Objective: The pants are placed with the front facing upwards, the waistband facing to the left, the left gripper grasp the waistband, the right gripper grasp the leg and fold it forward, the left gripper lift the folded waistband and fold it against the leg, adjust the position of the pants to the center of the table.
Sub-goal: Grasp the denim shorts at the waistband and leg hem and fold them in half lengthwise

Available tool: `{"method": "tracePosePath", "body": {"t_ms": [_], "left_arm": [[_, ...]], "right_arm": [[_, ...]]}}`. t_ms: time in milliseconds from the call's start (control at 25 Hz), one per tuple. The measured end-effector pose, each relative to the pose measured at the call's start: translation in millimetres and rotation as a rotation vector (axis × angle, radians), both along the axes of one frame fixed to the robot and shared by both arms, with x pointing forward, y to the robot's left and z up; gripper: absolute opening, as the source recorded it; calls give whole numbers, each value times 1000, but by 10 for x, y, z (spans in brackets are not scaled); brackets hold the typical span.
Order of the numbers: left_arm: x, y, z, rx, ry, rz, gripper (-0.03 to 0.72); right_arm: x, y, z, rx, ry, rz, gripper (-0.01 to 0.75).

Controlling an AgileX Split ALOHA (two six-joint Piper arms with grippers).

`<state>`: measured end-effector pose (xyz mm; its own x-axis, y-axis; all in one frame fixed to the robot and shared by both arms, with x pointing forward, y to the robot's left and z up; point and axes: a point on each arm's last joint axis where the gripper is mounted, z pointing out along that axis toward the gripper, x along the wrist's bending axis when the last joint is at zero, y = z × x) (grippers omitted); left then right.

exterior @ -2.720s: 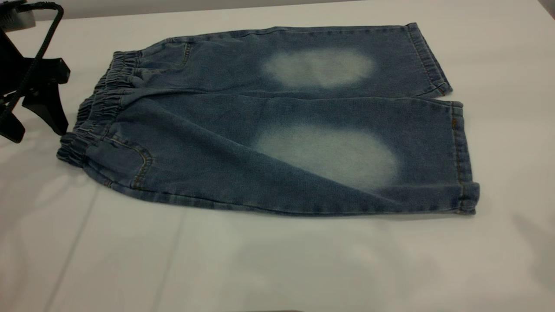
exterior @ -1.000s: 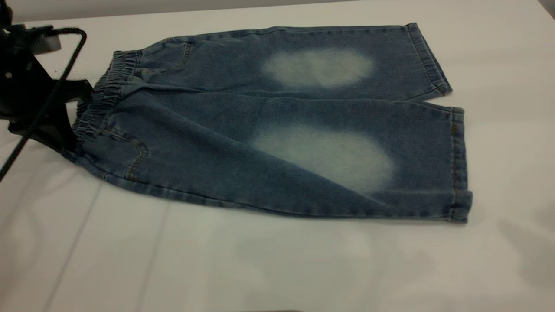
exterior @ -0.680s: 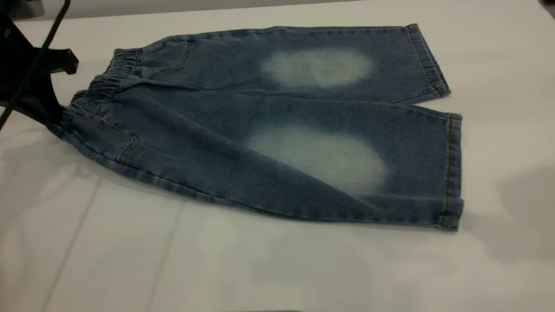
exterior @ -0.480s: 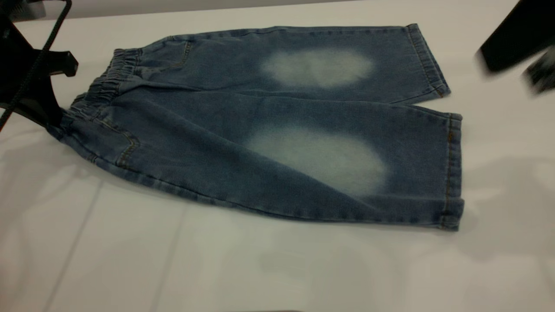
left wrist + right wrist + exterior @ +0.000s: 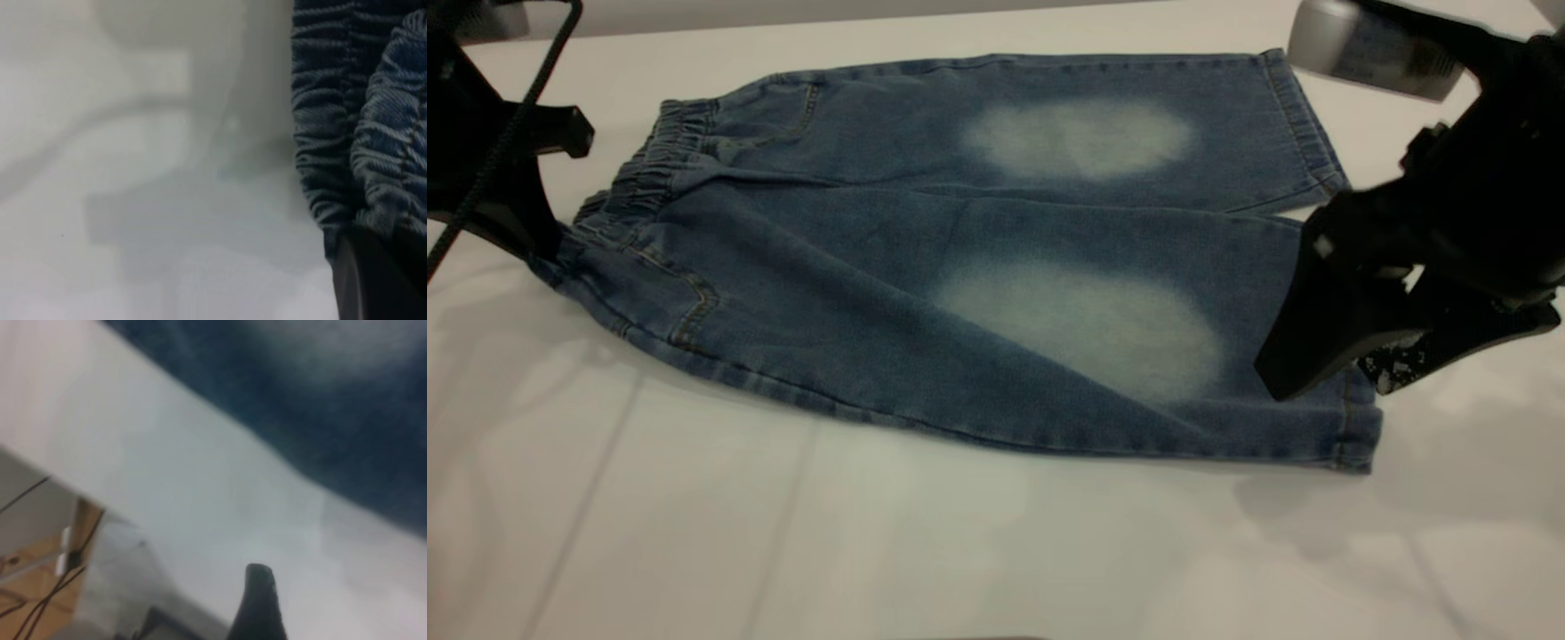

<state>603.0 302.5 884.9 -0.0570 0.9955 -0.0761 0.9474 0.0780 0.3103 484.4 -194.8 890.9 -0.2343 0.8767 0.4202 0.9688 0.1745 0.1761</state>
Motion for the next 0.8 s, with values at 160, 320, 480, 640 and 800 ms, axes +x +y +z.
{"method": "tracePosePath", "body": {"t_ms": [160, 320, 480, 640, 800], "left_arm": [[0, 0, 0, 0, 0, 0, 41], [0, 0, 0, 0, 0, 0, 41], [0, 0, 0, 0, 0, 0, 41], [0, 0, 0, 0, 0, 0, 41], [0, 0, 0, 0, 0, 0, 41]], "right_arm": [[74, -34, -128, -53, -24, -27, 497], [77, -50, -304, -83, 19, -37, 497], [94, -69, -387, -108, 20, -52, 497], [105, -77, -402, -117, 13, -57, 497], [109, -80, -405, -120, 9, -59, 497]]}}
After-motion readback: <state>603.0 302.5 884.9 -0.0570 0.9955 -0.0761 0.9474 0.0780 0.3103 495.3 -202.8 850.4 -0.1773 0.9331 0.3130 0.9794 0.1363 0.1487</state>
